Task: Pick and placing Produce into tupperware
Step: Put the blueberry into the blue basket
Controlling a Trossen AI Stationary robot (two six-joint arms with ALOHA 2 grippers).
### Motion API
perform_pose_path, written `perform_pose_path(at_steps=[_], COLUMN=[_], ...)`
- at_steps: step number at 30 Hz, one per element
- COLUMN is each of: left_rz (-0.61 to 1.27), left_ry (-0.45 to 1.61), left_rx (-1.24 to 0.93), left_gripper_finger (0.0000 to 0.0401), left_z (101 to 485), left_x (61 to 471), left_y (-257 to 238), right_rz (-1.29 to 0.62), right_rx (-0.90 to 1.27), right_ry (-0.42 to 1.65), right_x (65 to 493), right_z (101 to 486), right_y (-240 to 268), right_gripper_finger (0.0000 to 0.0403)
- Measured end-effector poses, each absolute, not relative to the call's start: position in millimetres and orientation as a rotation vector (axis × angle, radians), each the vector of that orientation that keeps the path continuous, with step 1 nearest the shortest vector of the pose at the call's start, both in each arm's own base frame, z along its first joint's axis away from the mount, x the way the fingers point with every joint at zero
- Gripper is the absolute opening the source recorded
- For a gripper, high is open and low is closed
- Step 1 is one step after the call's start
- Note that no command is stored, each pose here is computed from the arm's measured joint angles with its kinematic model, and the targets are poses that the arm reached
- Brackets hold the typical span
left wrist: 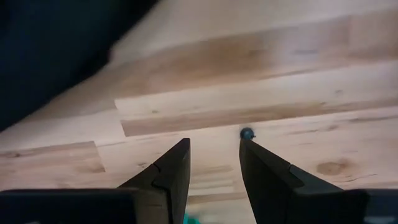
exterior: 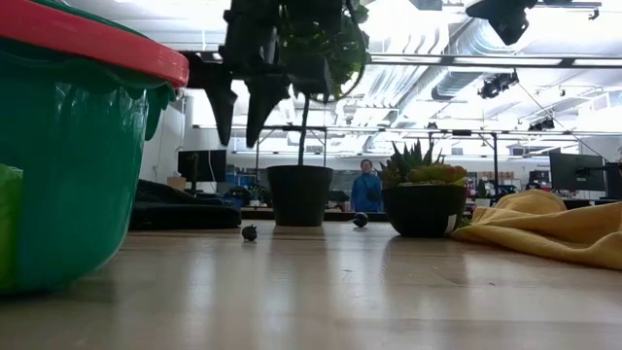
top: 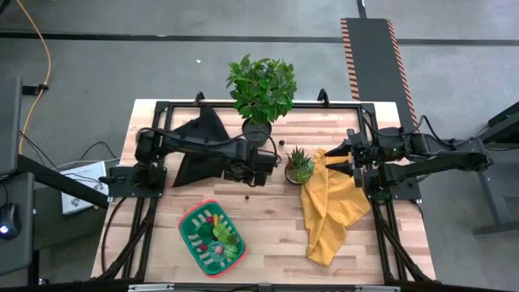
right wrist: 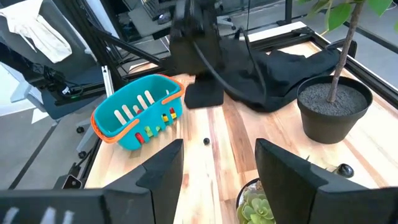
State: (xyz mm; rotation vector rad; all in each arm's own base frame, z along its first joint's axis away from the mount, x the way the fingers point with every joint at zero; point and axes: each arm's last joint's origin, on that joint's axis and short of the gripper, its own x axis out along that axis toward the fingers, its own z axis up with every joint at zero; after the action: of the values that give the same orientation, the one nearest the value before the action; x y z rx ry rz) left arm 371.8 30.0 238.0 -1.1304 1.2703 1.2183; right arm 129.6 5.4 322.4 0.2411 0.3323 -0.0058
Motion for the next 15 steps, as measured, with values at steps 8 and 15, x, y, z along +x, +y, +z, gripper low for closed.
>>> perform_pose_path(at_steps=[8, 15], left_rz=[1.203, 1.192], left_ry=[1.105, 1.204], left_rx=[-1.134, -1.253], left_gripper_finger=[0.0126, 0.0126], left_z=[250, 207], left_x=[373, 363], left_y=[32, 25], right_rz=[-0.018, -0.039], right_rx=[0.237, 0.234], right_ry=[0.331, 0.309], right_x=[130, 125], right_z=[322, 324], right_y=[5, 4], right_gripper_finger=[0.0191, 0.0191])
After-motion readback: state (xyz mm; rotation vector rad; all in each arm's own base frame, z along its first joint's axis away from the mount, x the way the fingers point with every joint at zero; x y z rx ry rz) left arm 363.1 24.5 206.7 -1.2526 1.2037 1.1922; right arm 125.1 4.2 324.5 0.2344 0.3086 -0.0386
